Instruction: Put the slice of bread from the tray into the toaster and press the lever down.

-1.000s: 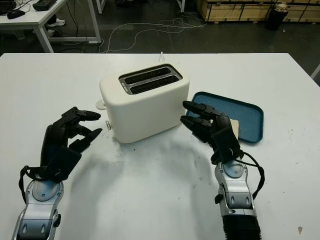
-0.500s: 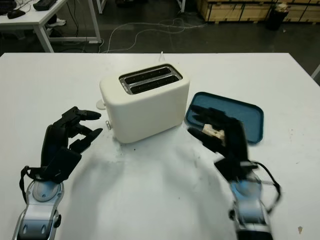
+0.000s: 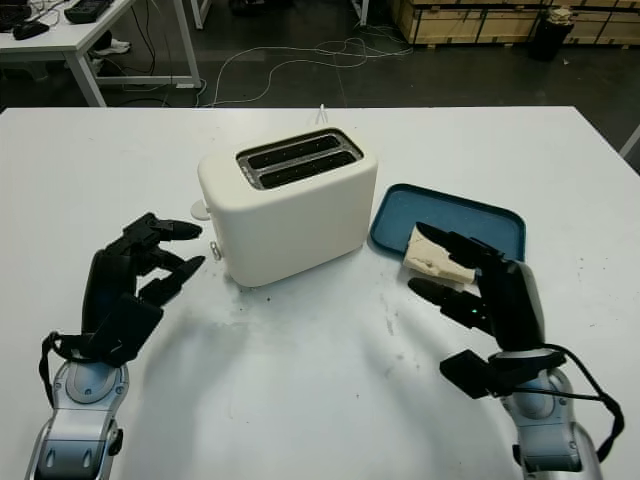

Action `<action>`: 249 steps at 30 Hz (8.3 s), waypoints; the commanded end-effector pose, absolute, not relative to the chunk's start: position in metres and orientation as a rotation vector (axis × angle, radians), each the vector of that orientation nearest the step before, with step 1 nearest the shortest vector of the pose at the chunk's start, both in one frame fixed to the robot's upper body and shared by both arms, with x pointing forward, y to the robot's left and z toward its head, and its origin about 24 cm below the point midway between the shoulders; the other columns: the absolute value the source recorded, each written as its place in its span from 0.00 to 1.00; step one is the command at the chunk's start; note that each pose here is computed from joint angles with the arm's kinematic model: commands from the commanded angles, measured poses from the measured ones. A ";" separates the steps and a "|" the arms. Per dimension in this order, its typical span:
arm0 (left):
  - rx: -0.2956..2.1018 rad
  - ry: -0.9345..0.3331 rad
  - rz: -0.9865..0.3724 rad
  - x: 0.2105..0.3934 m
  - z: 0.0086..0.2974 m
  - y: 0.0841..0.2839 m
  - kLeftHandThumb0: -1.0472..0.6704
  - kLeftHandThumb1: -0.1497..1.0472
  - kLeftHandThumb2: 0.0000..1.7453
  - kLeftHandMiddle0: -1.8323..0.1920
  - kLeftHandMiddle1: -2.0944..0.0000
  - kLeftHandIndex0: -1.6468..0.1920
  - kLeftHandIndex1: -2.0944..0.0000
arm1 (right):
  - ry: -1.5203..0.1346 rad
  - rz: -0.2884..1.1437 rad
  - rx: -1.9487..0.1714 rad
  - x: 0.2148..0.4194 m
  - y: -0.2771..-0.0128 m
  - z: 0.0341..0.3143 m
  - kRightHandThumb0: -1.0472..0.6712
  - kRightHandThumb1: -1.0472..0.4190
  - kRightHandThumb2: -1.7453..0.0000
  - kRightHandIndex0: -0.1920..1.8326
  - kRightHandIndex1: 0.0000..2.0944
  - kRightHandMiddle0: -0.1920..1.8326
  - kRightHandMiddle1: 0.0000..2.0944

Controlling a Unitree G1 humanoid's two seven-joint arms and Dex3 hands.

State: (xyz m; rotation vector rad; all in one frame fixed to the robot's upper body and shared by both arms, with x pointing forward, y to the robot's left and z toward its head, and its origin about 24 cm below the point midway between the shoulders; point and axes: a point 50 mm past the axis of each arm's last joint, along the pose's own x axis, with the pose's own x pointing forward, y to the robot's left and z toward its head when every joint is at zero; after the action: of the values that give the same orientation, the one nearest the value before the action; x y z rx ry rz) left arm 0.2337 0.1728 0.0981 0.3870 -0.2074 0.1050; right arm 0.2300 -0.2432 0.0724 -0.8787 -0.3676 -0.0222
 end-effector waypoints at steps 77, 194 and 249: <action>0.311 -0.278 0.020 0.230 0.098 0.165 0.48 0.89 0.08 0.60 0.27 0.60 0.50 | -0.064 0.134 -1.655 0.298 -0.244 0.045 0.43 0.15 1.00 0.44 0.82 0.46 0.32; 0.314 -0.266 0.014 0.229 0.092 0.166 0.48 0.89 0.09 0.60 0.29 0.60 0.50 | -0.542 0.298 -1.723 0.310 -0.283 0.073 0.27 0.19 1.00 0.22 0.05 0.33 0.01; 0.310 -0.278 0.009 0.229 0.095 0.166 0.47 0.89 0.09 0.59 0.28 0.60 0.50 | -0.436 0.325 -1.783 0.314 -0.280 0.051 0.29 0.19 1.00 0.25 0.05 0.34 0.00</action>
State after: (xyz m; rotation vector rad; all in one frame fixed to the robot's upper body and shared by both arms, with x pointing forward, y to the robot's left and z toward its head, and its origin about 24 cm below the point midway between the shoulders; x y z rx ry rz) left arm 0.2290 0.1647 0.0916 0.3073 -0.2634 0.0094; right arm 0.3165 -0.2802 0.0588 -1.7781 -0.4566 0.3152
